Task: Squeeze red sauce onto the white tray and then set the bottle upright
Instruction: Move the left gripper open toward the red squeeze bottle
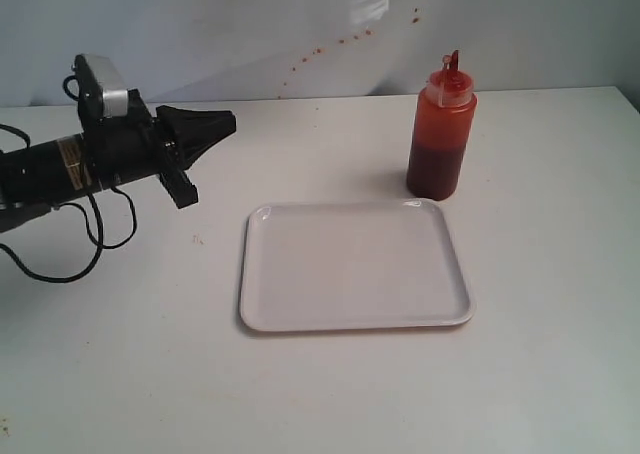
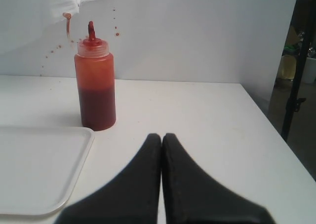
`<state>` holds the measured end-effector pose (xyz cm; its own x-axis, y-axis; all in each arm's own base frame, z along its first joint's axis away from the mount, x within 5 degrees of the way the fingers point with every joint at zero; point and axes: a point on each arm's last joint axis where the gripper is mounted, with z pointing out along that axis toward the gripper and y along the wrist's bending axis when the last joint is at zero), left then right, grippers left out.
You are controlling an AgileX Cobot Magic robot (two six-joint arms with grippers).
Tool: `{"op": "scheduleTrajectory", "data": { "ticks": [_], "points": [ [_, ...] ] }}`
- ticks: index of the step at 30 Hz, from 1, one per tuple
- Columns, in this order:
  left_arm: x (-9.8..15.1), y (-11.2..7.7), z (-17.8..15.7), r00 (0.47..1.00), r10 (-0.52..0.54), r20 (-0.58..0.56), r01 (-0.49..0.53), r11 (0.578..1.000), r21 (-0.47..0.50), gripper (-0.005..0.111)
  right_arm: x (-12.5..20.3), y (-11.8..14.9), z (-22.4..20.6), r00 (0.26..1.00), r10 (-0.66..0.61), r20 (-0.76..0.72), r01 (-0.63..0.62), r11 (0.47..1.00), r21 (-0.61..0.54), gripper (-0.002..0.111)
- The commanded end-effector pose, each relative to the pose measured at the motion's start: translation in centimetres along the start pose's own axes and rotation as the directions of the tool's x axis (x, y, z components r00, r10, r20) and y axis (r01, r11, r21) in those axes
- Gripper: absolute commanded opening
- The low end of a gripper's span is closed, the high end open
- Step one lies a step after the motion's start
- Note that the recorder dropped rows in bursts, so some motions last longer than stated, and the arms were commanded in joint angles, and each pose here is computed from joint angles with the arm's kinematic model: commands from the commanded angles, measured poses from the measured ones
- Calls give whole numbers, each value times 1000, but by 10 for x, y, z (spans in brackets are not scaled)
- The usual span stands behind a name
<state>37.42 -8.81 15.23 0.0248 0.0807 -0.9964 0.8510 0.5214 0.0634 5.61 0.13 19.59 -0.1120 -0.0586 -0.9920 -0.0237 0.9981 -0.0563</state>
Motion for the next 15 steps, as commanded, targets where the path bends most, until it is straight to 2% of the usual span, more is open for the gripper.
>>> {"op": "scheduleTrajectory", "data": {
  "ticks": [1, 5, 9, 15],
  "points": [
    [-8, 0, 7, 1000, 29, -1, -29, 996, 86, 0, 1, 0, 0, 1000, 5, 3, -5, 1000, -3, 0],
    [-10, 2, 7, 1000, -7, 3, 6, 997, 81, 0, 1, 0, 0, 1000, 5, 3, -5, 1000, -3, 0],
    [-10, -5, 14, 1000, -4, 2, 4, 994, 109, 0, 1, 0, 0, 1000, 5, 3, -5, 1000, -3, 0],
    [-14, -28, 35, 1000, 0, 16, -3, 984, 176, 0, 1, 0, 0, 1000, 5, 3, -5, 1000, -3, 0]
  ]
}}
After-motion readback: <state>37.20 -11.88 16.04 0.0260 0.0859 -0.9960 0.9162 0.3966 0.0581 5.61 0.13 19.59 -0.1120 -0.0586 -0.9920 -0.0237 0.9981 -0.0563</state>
